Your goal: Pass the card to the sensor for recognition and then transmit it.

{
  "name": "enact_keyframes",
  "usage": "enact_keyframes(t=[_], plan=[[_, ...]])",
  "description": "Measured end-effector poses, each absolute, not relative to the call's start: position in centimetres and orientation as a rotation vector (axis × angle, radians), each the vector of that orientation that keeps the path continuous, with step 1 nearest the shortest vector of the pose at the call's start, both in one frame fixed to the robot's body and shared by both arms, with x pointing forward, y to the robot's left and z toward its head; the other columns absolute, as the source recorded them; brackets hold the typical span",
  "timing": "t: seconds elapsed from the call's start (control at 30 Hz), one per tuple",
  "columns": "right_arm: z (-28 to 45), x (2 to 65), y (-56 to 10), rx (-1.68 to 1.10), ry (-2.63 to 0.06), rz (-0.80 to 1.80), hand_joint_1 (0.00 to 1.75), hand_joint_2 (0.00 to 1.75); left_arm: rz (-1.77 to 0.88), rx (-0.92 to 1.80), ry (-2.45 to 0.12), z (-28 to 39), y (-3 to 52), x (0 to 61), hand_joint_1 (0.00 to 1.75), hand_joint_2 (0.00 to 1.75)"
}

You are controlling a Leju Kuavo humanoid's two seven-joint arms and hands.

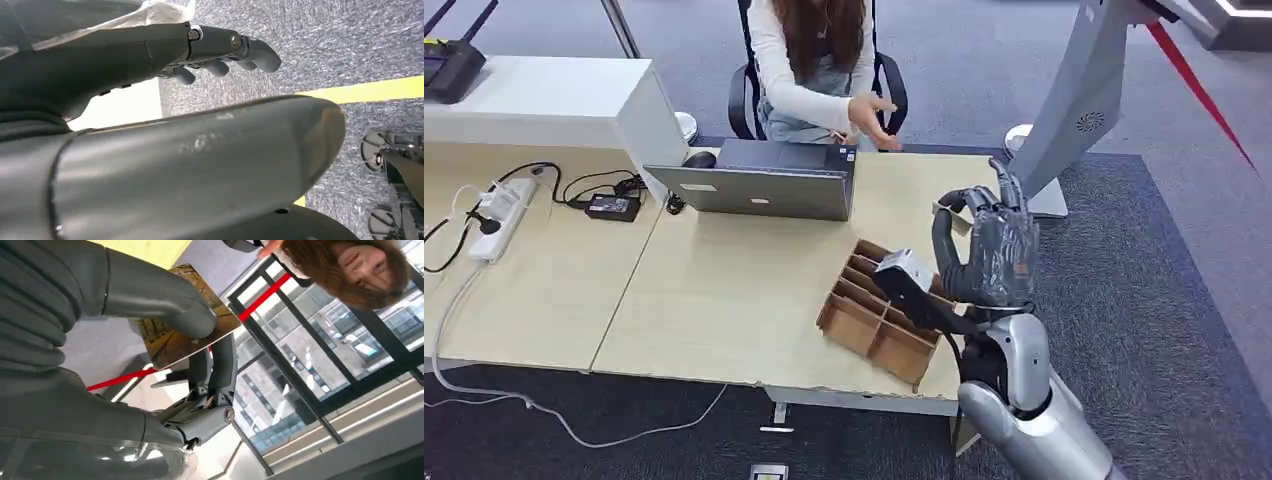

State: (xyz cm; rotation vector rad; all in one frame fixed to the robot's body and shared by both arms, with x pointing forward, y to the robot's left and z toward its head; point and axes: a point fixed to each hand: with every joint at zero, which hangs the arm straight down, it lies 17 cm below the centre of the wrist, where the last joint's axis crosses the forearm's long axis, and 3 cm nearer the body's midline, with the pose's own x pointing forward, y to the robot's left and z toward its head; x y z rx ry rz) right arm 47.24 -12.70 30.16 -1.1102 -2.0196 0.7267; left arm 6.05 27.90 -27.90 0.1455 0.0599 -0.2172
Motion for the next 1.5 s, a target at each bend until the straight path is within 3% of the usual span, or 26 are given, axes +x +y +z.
enact_keyframes(t=[0.3, 0.57, 1.07, 1.5], plan=[[35.4, 46.6, -11.8, -1.088, -2.141, 0.670, 1.75, 1.75, -0.233, 0.138, 0.052, -27.9, 27.6, 6.1, 0.00, 0.00], [41.0, 52.7, -6.6, -1.050, -2.158, 0.767, 1.75, 1.75, -0.301, 0.105, 0.011, -27.8, 26.7, 7.2, 0.00, 0.00], [36.4, 57.4, -0.3, -1.058, -1.950, 1.009, 1.75, 1.75, -0.333, 0.100, 0.006, -27.8, 26.1, 7.2, 0.00, 0.00], [30.4, 59.0, -0.6, -1.080, -1.782, 1.136, 1.75, 1.75, -0.338, 0.095, 0.009, -27.8, 25.8, 7.0, 0.00, 0.00]])
